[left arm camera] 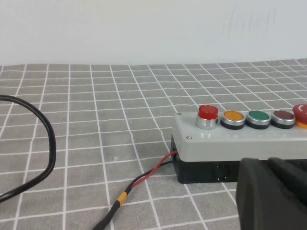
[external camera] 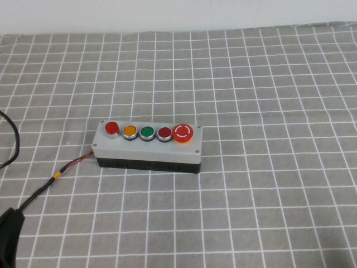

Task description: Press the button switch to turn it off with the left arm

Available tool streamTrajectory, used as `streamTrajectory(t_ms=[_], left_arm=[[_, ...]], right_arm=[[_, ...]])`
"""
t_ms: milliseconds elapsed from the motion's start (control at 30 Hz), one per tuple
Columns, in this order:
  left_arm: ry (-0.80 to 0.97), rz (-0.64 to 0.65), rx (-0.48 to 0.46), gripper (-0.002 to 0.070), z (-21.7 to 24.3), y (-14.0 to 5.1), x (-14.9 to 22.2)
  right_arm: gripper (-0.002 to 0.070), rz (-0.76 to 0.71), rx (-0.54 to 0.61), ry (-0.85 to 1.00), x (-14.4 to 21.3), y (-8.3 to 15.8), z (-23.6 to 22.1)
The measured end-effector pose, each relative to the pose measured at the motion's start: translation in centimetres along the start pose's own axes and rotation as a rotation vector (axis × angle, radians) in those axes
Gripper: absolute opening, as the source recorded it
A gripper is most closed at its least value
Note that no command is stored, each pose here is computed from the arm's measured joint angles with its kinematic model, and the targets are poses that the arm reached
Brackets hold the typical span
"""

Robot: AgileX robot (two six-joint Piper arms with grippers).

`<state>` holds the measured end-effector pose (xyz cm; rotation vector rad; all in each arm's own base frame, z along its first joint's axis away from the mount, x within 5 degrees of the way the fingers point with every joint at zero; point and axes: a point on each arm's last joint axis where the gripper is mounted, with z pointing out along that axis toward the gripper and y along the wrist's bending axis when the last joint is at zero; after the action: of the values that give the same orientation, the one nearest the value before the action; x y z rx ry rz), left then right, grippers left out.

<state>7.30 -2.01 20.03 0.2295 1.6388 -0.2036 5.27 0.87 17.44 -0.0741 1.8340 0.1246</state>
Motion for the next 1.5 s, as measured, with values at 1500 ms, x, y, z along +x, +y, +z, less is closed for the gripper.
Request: streamTrajectory(t_ms=[1500], left_arm=[[0.236,-0.014,-0.1,-0.0003,-2.1,0.5,3.2]], right_arm=[[-0.0017,0.0,0.0,0.0,0.0,0.0,0.0]])
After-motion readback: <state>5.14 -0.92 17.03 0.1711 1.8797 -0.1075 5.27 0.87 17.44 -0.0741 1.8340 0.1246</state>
